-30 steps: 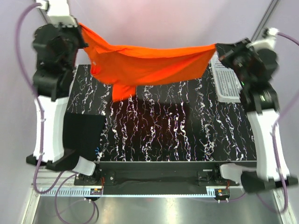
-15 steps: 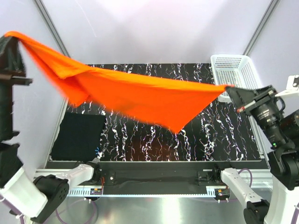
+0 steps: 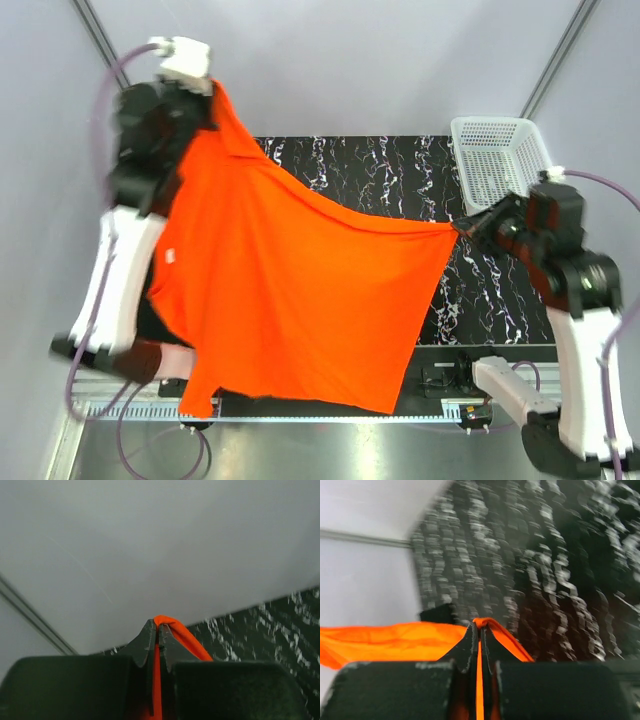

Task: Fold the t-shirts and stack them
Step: Flatten the tshirt out

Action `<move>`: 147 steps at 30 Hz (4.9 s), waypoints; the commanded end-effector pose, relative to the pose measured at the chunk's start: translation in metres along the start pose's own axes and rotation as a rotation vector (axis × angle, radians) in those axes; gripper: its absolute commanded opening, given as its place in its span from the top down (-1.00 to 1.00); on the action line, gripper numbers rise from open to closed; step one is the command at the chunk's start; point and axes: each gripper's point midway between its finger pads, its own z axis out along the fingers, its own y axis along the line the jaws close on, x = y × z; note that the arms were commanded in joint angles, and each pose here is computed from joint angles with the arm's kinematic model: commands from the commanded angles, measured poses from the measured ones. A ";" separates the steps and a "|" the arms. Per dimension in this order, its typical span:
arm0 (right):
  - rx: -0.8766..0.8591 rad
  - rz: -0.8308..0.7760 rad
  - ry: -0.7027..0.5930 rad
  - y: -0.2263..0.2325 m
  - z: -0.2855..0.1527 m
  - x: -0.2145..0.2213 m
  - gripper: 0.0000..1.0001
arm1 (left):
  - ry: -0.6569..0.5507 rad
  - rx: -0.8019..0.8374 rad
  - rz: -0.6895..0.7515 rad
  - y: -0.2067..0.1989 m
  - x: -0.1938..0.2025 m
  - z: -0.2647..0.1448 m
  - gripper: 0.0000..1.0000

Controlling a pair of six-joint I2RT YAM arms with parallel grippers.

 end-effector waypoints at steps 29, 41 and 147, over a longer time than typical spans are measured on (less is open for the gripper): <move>0.887 0.045 0.165 -0.296 0.187 -0.025 1.00 | 0.501 0.277 -0.306 -0.178 0.360 0.219 0.93; 0.804 -0.008 0.143 -0.285 0.211 -0.056 1.00 | 0.424 0.160 -0.368 -0.121 0.336 0.232 0.94; 0.651 0.148 0.502 -0.264 0.157 0.071 0.26 | 0.994 0.066 0.183 -0.169 0.454 0.103 0.12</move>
